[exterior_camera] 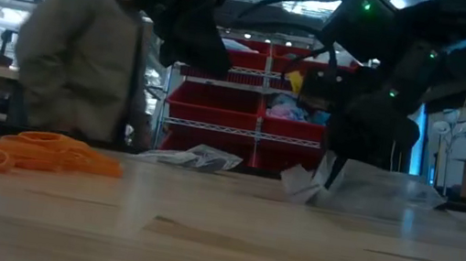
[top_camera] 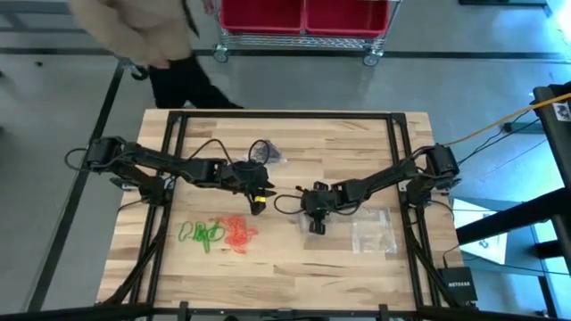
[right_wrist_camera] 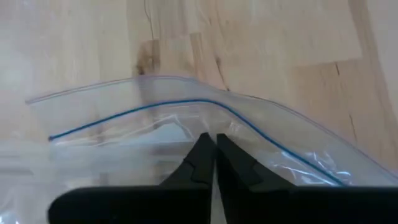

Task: Sort rubber bands
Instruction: Open the transparent zip bag

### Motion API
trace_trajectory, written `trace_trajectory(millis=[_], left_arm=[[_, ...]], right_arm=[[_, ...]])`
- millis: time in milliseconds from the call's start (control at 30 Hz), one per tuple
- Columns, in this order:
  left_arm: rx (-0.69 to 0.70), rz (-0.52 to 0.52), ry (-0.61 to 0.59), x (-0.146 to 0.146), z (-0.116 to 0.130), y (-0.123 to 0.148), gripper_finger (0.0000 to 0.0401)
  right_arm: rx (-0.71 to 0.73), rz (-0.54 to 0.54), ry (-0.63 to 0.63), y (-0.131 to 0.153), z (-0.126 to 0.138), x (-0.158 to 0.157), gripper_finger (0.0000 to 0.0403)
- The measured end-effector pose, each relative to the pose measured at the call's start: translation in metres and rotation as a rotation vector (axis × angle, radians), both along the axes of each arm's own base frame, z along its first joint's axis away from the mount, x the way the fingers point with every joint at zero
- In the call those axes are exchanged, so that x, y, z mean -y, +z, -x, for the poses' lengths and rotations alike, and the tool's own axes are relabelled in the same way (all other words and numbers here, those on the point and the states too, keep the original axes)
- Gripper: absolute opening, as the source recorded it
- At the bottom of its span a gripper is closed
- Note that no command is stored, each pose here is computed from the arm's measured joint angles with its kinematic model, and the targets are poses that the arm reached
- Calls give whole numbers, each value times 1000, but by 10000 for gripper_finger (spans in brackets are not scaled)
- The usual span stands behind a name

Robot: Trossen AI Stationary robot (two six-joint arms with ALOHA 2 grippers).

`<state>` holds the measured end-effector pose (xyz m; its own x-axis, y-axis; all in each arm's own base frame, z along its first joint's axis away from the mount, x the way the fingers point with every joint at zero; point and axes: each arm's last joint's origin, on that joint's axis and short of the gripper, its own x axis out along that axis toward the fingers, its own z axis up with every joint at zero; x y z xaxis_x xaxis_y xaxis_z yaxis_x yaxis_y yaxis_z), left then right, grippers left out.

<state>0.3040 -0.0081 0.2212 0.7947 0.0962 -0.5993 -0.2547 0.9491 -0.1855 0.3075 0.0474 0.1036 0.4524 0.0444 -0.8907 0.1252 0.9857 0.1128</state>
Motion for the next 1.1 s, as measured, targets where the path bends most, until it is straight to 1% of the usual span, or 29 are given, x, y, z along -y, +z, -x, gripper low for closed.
trace_trajectory(millis=[67,233,333,400,533,800,1000,1100], left_arm=[[-2,2,1,0,0,0,109],[14,-4,-2,7,2,3,109],[64,-14,14,11,3,11,109],[89,-6,16,13,5,17,109],[89,-1,5,17,7,18,109],[101,-22,-40,30,8,20,109],[136,-70,-55,42,8,23,109],[142,-74,-65,44,9,25,109]], right_arm=[[27,8,10,4,0,0,7],[119,43,20,31,4,1,1],[236,73,18,57,4,3,1],[291,99,23,68,5,3,1],[449,123,29,92,3,4,0],[671,72,41,114,-6,1,0],[792,18,76,131,-6,0,0],[826,15,74,140,-2,0,0]])
